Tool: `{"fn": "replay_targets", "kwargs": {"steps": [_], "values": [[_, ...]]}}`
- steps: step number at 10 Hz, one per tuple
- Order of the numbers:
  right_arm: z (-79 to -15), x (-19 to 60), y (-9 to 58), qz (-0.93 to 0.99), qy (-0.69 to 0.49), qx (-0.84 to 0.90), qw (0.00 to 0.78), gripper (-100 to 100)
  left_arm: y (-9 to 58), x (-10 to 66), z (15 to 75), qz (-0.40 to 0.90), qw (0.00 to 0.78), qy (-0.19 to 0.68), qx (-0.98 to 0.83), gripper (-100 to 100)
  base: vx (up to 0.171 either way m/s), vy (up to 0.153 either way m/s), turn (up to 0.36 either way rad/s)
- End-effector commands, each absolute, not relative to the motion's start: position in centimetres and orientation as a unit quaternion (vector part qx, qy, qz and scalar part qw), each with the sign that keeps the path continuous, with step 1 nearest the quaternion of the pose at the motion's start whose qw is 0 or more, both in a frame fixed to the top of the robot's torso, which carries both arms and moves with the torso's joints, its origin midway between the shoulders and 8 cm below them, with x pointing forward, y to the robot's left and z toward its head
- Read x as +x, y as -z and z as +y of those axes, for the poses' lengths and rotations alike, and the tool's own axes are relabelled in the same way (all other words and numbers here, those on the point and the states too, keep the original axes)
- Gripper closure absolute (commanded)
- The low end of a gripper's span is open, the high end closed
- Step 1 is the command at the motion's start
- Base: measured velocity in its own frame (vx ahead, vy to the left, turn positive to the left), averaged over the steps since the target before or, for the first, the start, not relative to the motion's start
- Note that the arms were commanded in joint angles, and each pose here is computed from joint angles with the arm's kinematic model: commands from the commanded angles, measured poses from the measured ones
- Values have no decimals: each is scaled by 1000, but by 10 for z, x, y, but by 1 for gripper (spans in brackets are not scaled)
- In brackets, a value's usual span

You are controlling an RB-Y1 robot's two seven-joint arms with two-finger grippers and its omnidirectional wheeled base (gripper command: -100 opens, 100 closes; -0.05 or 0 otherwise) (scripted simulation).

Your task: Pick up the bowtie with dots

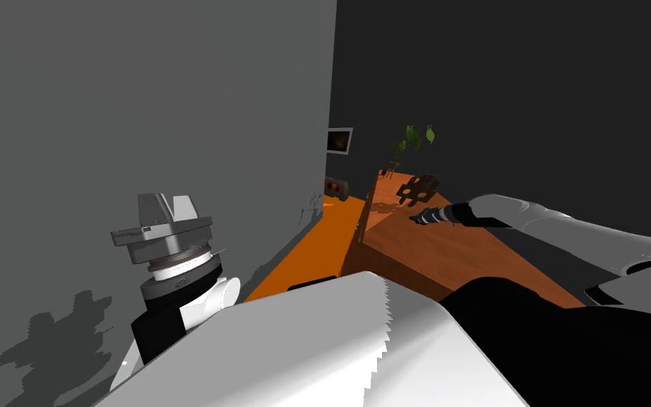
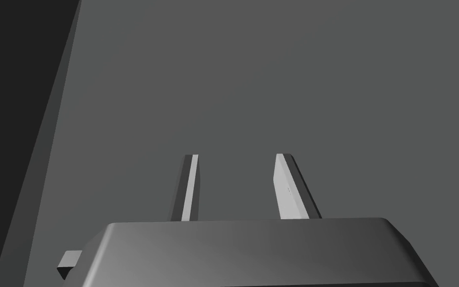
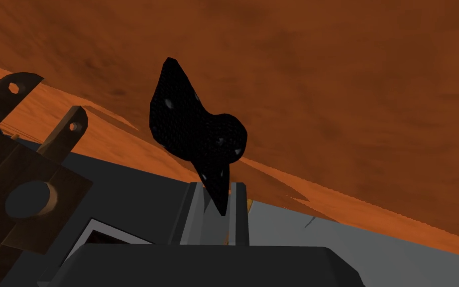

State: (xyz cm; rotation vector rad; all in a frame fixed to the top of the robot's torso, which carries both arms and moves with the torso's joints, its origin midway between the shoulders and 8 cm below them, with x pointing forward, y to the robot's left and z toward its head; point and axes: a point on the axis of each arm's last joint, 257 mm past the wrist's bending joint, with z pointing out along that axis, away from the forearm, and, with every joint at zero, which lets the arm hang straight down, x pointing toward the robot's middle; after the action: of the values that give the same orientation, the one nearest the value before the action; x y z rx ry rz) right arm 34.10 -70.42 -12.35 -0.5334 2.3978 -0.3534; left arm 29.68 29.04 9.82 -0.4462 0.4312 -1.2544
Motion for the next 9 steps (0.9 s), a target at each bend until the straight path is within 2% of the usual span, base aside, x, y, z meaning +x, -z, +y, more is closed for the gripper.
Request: {"fn": "replay_targets", "kwargs": {"steps": [1,3,7,9], "values": [[-692,347,131,919,126,-197,318,100,-98,297,290,198,765,577,-205,0,-125,-49,124],[-693,354,127,916,133,-188,329,100,-98,297,290,198,765,577,-205,0,-109,-44,-30],[-668,364,143,925,115,-163,324,100,-98,297,290,198,765,577,-205,0,-110,-53,86],[-668,364,142,924,117,-164,325,100,-98,297,290,198,765,577,-205,0,-33,0,-5]]}}
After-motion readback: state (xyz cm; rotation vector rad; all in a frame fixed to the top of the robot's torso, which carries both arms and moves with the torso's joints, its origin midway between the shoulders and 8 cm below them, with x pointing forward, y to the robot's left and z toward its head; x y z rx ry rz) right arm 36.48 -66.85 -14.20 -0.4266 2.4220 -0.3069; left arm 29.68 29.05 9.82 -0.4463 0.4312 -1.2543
